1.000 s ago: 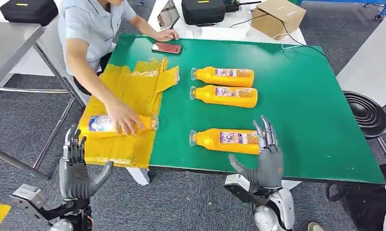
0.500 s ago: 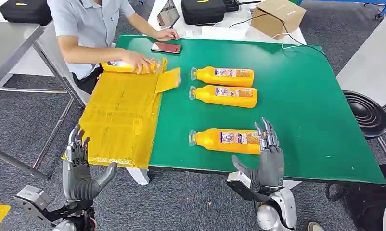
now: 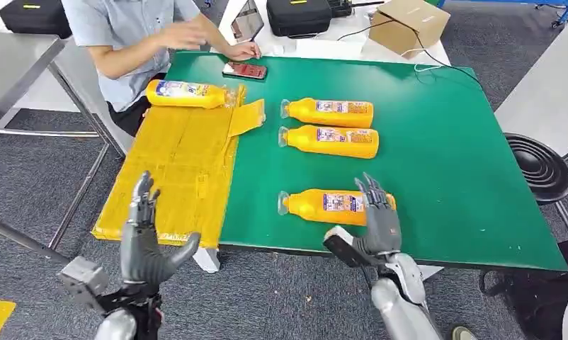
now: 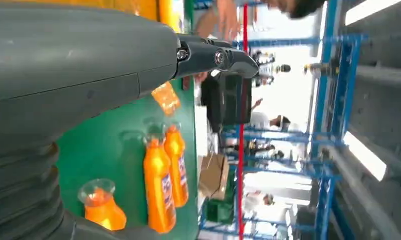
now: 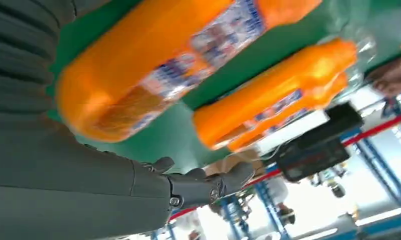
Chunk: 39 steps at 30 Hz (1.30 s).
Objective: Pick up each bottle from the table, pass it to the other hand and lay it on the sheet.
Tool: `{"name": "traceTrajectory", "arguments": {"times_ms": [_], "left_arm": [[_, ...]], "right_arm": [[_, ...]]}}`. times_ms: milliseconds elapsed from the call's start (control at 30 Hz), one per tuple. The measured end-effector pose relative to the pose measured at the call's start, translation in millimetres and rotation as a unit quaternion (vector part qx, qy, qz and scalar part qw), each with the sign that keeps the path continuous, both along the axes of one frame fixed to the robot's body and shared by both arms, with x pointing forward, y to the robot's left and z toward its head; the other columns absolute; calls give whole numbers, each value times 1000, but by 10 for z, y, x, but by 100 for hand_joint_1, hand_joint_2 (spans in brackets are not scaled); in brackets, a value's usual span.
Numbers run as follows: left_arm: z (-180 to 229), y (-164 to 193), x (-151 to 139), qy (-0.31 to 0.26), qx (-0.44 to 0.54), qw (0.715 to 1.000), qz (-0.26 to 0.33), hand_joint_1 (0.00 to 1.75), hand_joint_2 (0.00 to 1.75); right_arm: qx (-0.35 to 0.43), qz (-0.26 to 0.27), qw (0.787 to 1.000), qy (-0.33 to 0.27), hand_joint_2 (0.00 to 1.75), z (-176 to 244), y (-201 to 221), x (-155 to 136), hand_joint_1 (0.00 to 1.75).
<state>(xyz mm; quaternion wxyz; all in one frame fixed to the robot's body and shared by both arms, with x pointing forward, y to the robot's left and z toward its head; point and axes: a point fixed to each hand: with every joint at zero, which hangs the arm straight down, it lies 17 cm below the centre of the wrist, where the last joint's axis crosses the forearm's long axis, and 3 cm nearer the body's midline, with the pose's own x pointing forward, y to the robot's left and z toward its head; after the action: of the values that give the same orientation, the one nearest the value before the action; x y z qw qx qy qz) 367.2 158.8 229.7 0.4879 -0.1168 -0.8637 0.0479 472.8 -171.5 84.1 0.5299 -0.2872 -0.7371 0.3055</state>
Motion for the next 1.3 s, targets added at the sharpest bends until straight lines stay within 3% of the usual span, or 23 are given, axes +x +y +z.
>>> {"name": "traceTrajectory", "arguments": {"times_ms": [167, 567, 700, 1300], "left_arm": [[-17, -236, 81, 1, 10, 1000, -23, 0, 175], [-128, -312, 165, 27, 8, 999, -38, 0, 175], [-181, -335, 180, 39, 9, 998, -45, 0, 175], [-277, -382, 148, 65, -5, 994, -83, 0, 175]], "right_arm": [[-48, -2, 998, 37, 175, -172, 134, 149, 0], [-149, -33, 985, 80, 175, -342, 38, 350, 0], [-162, -31, 979, 118, 175, -510, 14, 339, 0], [-250, -32, 949, 189, 175, -782, -95, 328, 0]]}}
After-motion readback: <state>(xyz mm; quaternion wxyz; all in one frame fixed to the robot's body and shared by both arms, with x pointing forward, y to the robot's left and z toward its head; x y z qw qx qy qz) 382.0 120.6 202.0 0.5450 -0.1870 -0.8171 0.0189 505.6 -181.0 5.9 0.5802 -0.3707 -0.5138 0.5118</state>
